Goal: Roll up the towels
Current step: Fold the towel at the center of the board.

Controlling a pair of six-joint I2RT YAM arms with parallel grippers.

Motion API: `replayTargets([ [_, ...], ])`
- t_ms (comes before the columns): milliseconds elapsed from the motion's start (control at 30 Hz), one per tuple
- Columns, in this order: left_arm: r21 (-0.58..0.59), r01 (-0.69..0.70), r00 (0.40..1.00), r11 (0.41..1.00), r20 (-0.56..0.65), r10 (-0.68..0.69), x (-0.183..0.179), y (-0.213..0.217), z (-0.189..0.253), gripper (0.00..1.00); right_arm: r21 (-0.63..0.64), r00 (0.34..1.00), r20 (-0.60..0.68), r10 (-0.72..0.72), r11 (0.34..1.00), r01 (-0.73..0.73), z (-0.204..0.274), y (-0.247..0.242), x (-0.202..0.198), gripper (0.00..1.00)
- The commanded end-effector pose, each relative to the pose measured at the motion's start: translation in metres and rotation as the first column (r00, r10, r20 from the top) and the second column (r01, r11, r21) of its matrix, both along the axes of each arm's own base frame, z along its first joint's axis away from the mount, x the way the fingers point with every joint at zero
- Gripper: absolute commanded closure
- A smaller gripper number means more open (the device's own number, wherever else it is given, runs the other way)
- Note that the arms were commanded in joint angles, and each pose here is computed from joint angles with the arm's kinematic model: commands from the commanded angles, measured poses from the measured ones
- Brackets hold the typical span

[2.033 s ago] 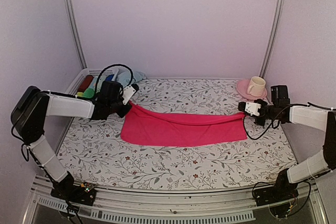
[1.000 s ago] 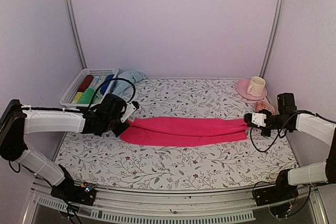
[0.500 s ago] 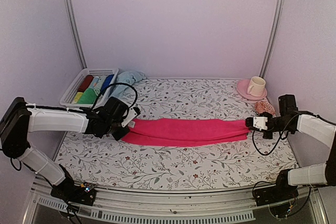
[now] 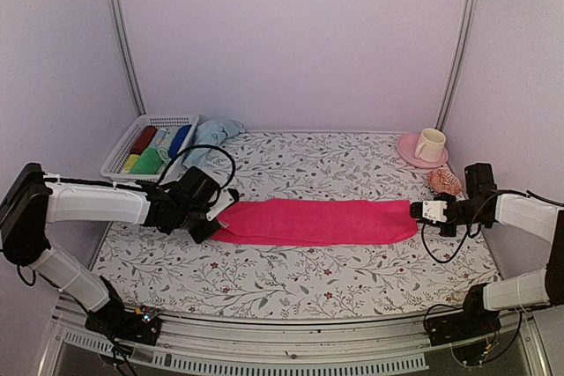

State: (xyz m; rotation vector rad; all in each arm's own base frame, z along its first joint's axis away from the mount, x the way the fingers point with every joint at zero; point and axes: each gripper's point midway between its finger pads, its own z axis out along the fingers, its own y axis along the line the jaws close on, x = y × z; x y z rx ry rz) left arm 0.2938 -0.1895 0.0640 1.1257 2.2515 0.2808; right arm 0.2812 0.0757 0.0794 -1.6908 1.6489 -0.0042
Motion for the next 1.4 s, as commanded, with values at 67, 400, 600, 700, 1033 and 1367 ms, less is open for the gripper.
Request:
replayTargets([
  [67,0.001,-0.004,0.999,1.0,-0.039,0.004,-0.008,-0.005,0.001,0.89,-0.026,1.0,-0.017,-0.002,1.0,0.001,-0.013,-0.003,-0.002,0.85],
  [400,0.012,-0.066,0.998,0.998,0.024,0.066,-0.005,0.008,0.031,0.24,0.024,0.995,-0.048,-0.086,0.996,0.087,0.014,-0.004,0.017,0.54],
  [600,-0.12,-0.183,0.974,0.976,0.116,0.197,0.023,0.02,0.057,0.1,0.145,0.941,-0.143,-0.306,0.934,0.326,0.05,-0.006,0.06,0.4],
  [700,-0.216,-0.232,0.964,0.948,0.082,0.255,0.041,0.025,0.054,0.12,0.173,0.858,-0.24,-0.454,0.85,0.498,0.058,-0.01,0.082,0.4],
  [1033,-0.262,-0.339,0.94,0.904,-0.052,0.337,0.071,0.039,0.005,0.3,0.068,0.656,-0.459,-0.6,0.712,0.699,0.02,0.005,0.087,0.42],
  [1367,-0.227,-0.352,0.936,0.908,-0.072,0.345,0.089,0.037,-0.015,0.42,-0.05,0.609,-0.479,-0.633,0.712,0.701,-0.023,0.009,0.079,0.53],
])
